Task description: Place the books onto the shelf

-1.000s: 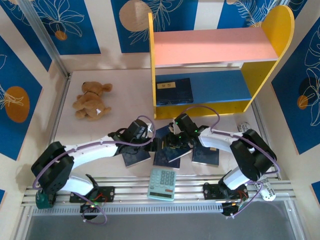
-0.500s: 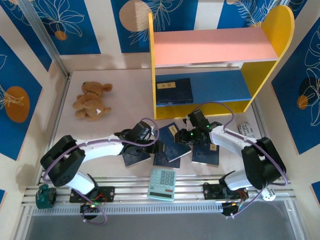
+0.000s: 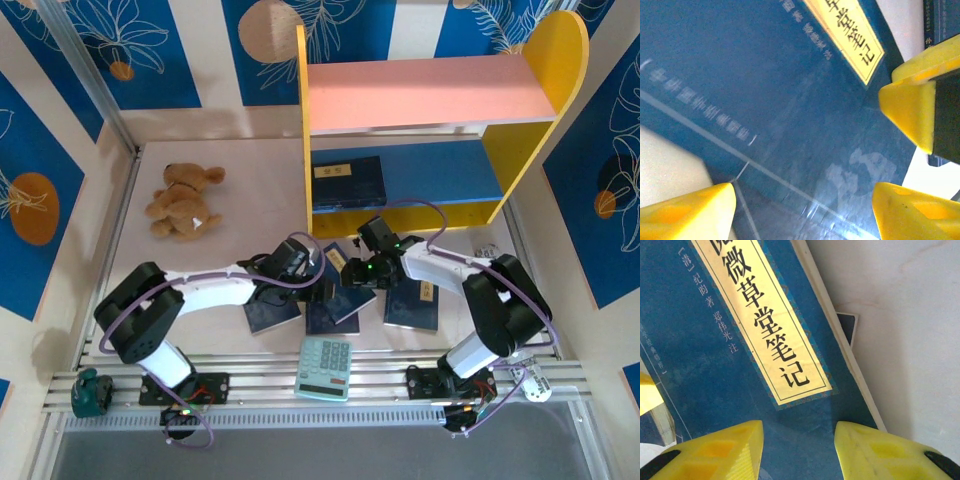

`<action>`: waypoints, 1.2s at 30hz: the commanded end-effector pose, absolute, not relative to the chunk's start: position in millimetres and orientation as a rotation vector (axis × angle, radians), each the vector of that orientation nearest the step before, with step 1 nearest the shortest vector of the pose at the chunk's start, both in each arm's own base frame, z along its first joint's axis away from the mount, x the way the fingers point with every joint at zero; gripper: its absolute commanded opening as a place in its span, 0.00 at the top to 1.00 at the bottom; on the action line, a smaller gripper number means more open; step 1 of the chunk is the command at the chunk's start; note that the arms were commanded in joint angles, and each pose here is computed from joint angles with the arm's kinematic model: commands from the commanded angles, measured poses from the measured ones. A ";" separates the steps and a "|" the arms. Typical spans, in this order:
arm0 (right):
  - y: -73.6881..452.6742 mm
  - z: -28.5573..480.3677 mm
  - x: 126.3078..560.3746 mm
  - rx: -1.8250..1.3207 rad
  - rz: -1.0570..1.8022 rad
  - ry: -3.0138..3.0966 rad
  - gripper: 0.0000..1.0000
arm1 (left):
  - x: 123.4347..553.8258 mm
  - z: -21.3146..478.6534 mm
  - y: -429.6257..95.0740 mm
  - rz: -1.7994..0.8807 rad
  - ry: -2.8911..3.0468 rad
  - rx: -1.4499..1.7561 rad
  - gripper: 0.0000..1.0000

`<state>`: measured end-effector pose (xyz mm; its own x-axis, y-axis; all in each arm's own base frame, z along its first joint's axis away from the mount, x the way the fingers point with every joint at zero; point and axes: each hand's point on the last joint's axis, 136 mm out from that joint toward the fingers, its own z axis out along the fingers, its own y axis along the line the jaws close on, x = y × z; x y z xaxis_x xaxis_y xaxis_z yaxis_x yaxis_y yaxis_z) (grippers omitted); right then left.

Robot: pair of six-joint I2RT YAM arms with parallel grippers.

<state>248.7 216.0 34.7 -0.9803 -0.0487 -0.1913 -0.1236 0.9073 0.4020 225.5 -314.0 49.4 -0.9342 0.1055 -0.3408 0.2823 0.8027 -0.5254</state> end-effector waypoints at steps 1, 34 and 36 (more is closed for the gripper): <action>221.2 6.7 222.3 -0.152 0.613 3.011 0.56 | 226.9 53.9 -326.0 -0.891 2.685 0.322 0.27; 239.2 25.1 210.9 -0.199 0.797 2.942 0.58 | 239.3 116.6 -356.1 -1.207 2.346 0.334 0.64; 240.2 28.5 211.8 -0.194 0.825 2.927 0.58 | 240.1 119.4 -357.6 -1.229 2.325 0.326 0.64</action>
<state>245.9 228.1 39.0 -0.9670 -0.0484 -0.2502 -0.1550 0.8910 0.4266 239.8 -324.8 68.4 -0.9032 0.0158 -0.4290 0.3029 0.7315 -0.6109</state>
